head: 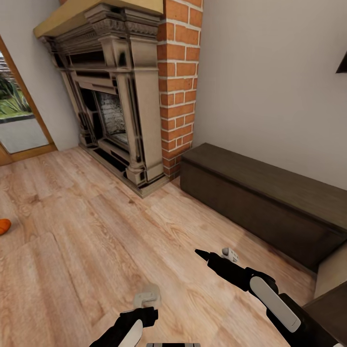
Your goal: Place each of the two pumpkins and all three candles from the living room inside a cabinet in the living room (use any cabinet), then make sure every cabinet is closed, and position the cauldron so it is next to a table in the living room.
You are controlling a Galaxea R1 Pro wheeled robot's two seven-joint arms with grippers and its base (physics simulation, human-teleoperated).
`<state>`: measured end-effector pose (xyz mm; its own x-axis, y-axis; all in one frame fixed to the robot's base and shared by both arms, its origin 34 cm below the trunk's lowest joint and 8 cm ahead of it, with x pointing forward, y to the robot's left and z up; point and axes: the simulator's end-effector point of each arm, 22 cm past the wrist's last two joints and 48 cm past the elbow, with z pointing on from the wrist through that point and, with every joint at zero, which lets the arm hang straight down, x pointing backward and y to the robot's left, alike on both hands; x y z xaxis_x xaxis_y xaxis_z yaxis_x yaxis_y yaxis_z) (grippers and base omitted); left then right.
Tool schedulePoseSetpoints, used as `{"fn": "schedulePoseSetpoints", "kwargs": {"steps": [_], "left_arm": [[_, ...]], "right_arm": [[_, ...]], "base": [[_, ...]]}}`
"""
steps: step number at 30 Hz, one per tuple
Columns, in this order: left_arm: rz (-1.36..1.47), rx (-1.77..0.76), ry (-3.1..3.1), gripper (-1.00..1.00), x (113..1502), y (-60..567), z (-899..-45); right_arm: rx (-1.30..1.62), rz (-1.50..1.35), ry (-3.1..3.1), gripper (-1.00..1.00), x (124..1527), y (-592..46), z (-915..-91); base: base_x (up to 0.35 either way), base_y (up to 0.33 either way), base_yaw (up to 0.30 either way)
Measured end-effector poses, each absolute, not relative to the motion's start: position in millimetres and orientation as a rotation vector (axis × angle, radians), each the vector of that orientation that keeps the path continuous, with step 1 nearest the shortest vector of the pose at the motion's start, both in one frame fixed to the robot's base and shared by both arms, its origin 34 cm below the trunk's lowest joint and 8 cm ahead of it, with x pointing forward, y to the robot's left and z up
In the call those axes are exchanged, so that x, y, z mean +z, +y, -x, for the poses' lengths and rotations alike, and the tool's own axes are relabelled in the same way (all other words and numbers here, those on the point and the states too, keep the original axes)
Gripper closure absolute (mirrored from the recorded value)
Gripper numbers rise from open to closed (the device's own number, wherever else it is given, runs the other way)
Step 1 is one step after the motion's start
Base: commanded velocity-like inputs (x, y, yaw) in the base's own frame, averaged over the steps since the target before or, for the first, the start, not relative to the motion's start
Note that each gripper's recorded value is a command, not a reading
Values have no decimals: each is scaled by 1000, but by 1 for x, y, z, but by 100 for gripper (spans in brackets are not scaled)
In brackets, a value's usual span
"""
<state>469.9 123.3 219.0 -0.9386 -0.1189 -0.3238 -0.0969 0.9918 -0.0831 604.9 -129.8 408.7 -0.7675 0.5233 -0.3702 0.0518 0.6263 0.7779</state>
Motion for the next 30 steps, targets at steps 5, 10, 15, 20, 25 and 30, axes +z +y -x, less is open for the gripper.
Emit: {"fn": "schedulePoseSetpoints", "kwargs": {"steps": [5, 10, 15, 20, 25, 30], "left_arm": [[158, -95, 2802, -100, 219, 124, -470], [154, -94, 2801, -100, 219, 123, -470], [152, -94, 2802, -100, 219, 123, -469], [155, -91, 2806, -100, 218, 124, -468], [155, -90, 2806, -100, 217, 125, -468], [153, -89, 2807, -100, 217, 125, -468]], "right_arm": [[1058, -449, 2265, -100, 409, -130, -605], [1058, -448, 2265, -100, 409, -130, -605], [1058, -449, 2265, -100, 409, -130, -605], [1058, -449, 2264, -100, 409, -130, -605], [1057, -448, 2265, -100, 409, -130, -605], [1057, -447, 2266, -100, 409, -130, -605]], "base": [[118, 0, 0], [129, 0, 0], [130, 0, 0], [176, 0, 0], [191, 0, 0], [127, 0, 0]]}}
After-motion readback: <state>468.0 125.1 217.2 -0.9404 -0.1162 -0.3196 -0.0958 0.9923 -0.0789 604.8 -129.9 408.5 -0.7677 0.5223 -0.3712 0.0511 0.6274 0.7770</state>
